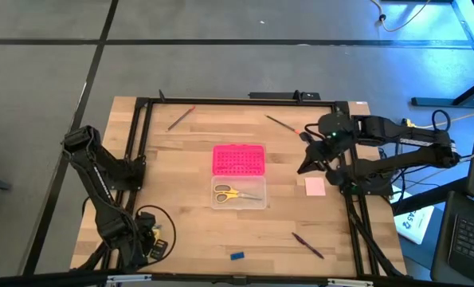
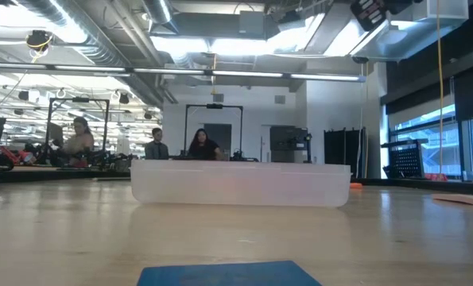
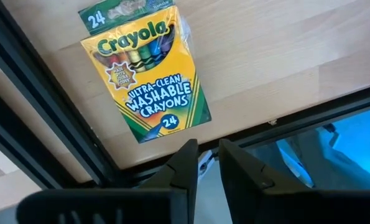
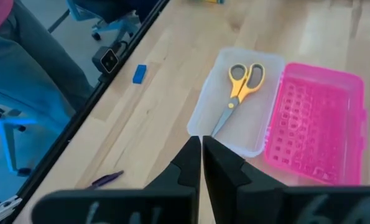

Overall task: Pack school essentials
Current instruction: Put the box of crayons into the pencil case

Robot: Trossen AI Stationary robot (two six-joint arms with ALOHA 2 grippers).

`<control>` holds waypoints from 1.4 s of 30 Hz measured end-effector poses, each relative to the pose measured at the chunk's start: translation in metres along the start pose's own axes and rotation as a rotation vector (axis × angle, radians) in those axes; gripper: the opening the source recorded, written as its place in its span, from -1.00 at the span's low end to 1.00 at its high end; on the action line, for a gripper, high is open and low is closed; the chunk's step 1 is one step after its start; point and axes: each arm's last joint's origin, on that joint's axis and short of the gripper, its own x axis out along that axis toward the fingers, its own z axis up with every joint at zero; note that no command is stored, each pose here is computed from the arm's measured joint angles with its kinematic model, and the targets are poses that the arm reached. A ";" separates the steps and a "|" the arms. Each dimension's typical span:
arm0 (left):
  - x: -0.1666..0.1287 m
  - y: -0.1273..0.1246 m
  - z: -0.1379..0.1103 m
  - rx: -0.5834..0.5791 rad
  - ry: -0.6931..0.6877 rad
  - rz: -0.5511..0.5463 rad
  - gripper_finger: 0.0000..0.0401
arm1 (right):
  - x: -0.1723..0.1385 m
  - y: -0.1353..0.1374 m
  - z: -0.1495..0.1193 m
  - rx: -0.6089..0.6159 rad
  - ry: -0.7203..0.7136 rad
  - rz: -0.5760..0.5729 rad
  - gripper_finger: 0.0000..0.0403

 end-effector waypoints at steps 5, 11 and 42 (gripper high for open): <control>0.000 0.000 0.000 0.000 0.000 -0.001 -0.71 | 0.003 -0.002 0.000 0.005 0.010 0.003 -0.89; 0.000 0.000 0.000 -0.002 -0.001 -0.001 -0.71 | 0.003 -0.002 0.000 0.006 0.010 0.003 -0.90; 0.000 0.000 0.001 -0.001 -0.028 -0.014 -0.42 | 0.003 -0.002 0.000 0.006 0.010 0.003 -0.90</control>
